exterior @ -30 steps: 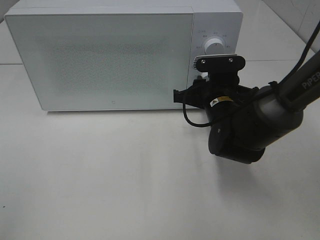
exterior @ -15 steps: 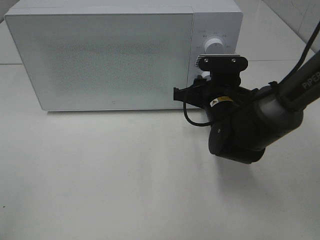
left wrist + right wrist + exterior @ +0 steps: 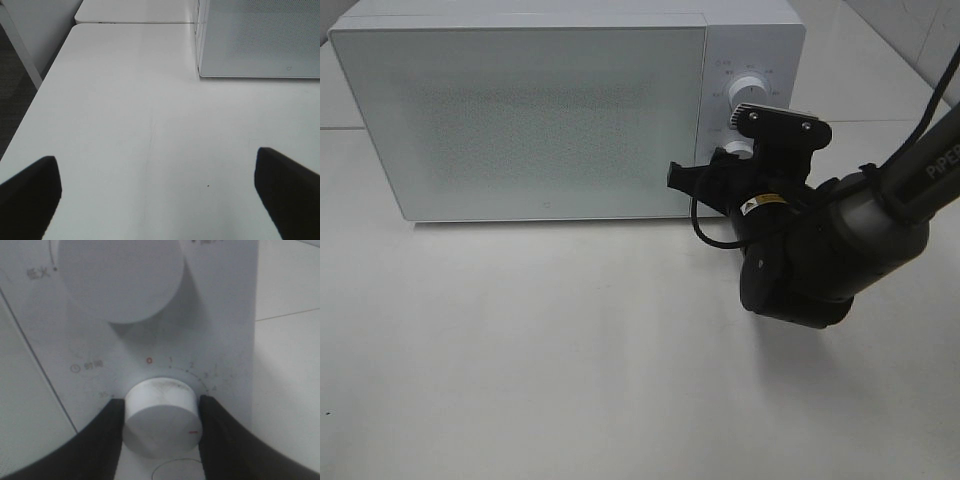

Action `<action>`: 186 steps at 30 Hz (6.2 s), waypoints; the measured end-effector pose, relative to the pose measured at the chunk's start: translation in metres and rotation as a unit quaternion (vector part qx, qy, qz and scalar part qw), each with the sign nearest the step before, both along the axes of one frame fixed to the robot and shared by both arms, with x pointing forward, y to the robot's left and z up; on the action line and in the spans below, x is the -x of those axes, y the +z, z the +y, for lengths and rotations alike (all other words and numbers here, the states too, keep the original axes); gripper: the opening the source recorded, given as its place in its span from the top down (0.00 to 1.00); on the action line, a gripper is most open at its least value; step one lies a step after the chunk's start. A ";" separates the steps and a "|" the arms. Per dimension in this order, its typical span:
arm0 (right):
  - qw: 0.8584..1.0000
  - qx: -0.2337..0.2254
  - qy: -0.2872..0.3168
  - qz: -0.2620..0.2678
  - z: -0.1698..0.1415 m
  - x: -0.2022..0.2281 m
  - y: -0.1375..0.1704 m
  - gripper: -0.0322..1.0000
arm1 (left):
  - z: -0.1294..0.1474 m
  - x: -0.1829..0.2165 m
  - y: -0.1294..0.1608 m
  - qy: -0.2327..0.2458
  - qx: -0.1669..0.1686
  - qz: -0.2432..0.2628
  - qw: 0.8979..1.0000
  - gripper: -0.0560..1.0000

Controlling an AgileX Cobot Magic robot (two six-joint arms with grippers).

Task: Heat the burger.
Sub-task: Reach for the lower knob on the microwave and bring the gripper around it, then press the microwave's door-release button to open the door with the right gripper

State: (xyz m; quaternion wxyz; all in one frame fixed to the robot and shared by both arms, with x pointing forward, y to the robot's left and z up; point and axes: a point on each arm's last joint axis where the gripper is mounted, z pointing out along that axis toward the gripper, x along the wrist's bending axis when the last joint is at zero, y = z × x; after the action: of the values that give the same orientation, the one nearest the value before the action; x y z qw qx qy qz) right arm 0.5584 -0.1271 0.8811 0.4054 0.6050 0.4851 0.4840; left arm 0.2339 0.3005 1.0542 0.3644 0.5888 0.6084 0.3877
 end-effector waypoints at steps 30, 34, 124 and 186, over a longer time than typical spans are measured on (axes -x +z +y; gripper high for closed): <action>0.924 -0.377 -0.062 -0.008 0.000 0.001 -0.001 0.54 | 0.000 0.000 0.000 0.000 0.000 0.000 1.000 0.01; 0.927 -0.369 -0.060 -0.008 0.000 0.001 -0.001 0.54 | 0.000 0.000 0.000 0.000 0.000 0.000 1.000 0.01; 0.802 -0.584 -0.120 -0.016 -0.010 0.012 0.014 0.27 | 0.000 0.000 0.000 0.000 0.000 0.000 1.000 0.01; 0.812 0.138 0.335 0.458 -0.086 0.160 0.198 0.26 | 0.000 0.000 0.000 0.000 0.000 0.000 1.000 0.01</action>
State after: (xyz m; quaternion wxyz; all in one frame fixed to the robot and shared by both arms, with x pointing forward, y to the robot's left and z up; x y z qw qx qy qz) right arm 0.3988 -0.2136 1.0794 0.0284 0.4944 0.8490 0.1845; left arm 0.2340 0.3006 1.0543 0.3643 0.5886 0.6082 0.3883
